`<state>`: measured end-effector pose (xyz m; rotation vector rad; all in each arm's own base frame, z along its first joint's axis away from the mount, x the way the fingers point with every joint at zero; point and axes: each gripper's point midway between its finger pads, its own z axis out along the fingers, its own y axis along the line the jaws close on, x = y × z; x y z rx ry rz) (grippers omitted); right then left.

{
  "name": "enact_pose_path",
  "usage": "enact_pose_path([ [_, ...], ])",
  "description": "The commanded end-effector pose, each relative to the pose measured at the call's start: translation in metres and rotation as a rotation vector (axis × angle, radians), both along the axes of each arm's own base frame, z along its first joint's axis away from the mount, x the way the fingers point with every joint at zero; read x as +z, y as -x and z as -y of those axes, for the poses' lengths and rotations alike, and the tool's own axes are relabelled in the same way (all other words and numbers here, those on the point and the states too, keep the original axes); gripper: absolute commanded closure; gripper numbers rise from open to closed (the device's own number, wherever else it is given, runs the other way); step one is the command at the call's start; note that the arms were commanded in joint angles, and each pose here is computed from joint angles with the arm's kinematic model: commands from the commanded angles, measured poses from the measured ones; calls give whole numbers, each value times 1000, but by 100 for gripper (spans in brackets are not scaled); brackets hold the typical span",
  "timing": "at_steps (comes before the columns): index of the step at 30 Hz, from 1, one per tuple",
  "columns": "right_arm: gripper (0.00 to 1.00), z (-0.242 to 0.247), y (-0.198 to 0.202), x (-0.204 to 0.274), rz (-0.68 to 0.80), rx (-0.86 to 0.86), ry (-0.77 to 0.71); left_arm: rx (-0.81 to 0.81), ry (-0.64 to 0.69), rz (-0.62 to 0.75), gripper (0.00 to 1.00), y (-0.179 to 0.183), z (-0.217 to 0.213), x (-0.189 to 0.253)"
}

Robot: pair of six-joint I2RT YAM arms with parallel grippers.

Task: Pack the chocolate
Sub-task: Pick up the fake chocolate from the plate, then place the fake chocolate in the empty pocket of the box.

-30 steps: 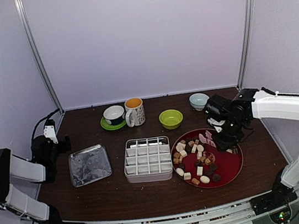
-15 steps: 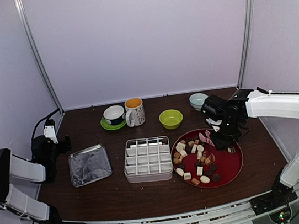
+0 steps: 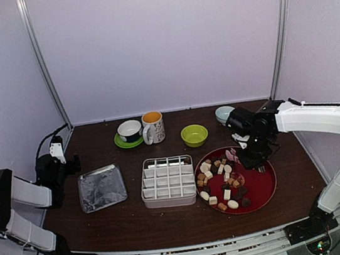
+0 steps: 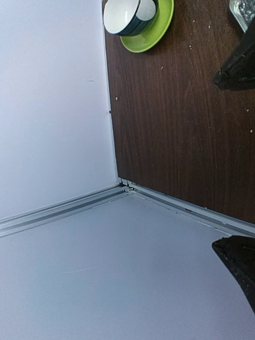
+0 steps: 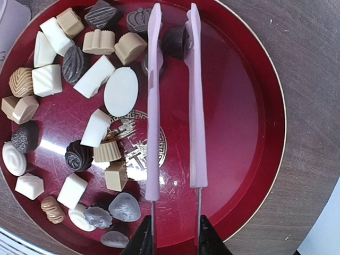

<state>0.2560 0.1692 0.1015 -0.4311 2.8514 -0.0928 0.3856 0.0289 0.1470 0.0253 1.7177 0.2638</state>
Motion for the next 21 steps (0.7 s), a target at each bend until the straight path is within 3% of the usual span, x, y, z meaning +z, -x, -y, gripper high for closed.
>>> enact_pose_path([
  [1,77,-7,-11,33,80,9,-65,-3,-10,68,2,-4,-1,19],
  [11,78,-47,-8,74,131,97,-263,-3,-10,68,2,-4,-1,19],
  [21,78,-132,9,101,146,314,-481,-3,-10,66,2,-3,-1,18],
])
